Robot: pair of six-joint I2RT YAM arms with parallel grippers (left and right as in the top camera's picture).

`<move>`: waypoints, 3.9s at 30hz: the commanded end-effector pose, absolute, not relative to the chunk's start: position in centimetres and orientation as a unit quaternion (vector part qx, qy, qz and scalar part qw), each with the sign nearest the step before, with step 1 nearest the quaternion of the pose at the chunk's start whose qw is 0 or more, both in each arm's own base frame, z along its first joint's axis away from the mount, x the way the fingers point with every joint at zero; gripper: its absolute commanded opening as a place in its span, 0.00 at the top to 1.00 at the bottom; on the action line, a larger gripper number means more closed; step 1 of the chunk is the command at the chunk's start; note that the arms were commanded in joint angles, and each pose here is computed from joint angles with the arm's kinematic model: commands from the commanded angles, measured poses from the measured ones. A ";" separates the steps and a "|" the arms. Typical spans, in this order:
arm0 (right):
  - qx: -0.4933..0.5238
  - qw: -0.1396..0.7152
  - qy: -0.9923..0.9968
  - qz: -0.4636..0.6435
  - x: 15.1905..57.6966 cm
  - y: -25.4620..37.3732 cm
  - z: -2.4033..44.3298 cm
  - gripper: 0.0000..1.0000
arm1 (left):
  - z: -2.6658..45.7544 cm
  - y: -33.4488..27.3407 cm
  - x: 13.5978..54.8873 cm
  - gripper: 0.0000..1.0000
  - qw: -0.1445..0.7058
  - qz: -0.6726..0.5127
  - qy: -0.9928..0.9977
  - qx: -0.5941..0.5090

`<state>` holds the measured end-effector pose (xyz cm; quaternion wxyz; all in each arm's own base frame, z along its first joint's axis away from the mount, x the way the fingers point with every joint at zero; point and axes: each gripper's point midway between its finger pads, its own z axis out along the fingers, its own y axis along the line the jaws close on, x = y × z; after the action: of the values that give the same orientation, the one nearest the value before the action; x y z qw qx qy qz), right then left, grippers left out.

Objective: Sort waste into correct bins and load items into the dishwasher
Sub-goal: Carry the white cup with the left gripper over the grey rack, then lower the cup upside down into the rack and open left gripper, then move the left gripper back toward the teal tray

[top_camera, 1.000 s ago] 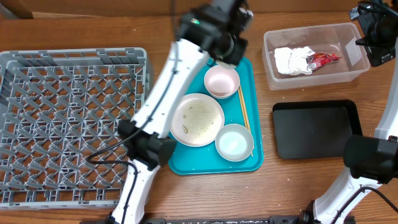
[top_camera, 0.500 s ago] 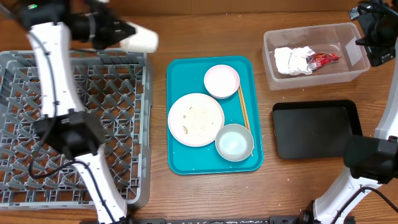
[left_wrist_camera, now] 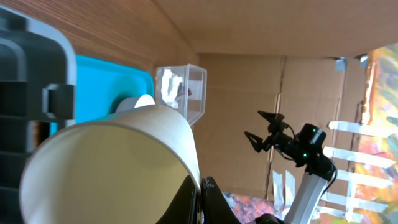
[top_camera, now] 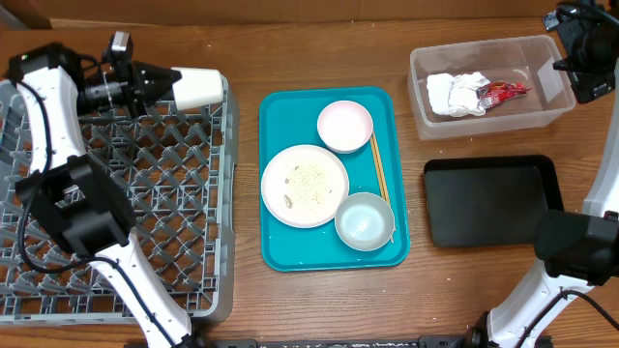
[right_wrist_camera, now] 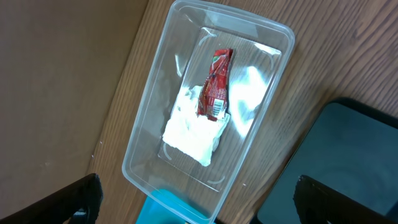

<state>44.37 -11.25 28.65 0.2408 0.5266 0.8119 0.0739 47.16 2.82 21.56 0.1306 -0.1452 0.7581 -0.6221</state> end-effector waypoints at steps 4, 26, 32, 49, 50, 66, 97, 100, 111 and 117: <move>0.528 0.245 0.810 0.070 44.3 -11.5 28.8 0.00 | 22.7 4.7 47.0 0.96 0.219 -0.673 0.697 -0.112; 0.528 0.245 0.811 0.070 44.3 -11.5 28.8 0.00 | 14.4 6.6 44.6 0.96 0.110 -0.629 0.735 -0.227; 0.528 0.245 0.811 0.070 44.3 -11.5 28.8 0.00 | 12.6 7.2 44.0 0.87 0.082 -0.593 0.762 -0.247; 0.528 0.245 0.810 0.070 44.3 -11.5 28.8 0.00 | 12.6 9.2 42.9 0.89 0.029 -0.468 0.841 -0.268; 0.528 0.245 0.811 0.070 44.3 -11.5 28.8 0.00 | 13.0 9.4 42.8 0.88 0.028 -0.456 0.849 -0.267; 0.528 0.245 0.810 0.070 44.3 -11.5 28.8 0.00 | 14.6 11.9 41.7 0.02 -0.006 -0.263 0.913 -0.311; 0.528 0.245 0.810 0.070 44.3 -11.5 28.8 0.00 | 16.6 5.1 44.4 0.96 0.069 0.081 0.968 -0.226; 0.528 0.245 0.811 0.070 44.3 -11.5 28.8 0.00 | 15.6 5.7 44.2 0.96 0.053 0.083 0.968 -0.229; 0.528 0.245 0.811 0.070 44.3 -11.5 28.8 0.00 | 11.1 5.0 44.9 0.96 0.006 0.060 0.977 -0.202; 0.528 0.245 0.811 0.070 44.3 -11.5 28.8 0.00 | 11.2 6.5 43.9 0.96 -0.010 0.078 0.972 -0.221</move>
<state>44.38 -11.25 28.66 0.2410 0.5264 0.8120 0.0739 44.68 4.94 12.06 0.0115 -0.2118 0.9754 0.0595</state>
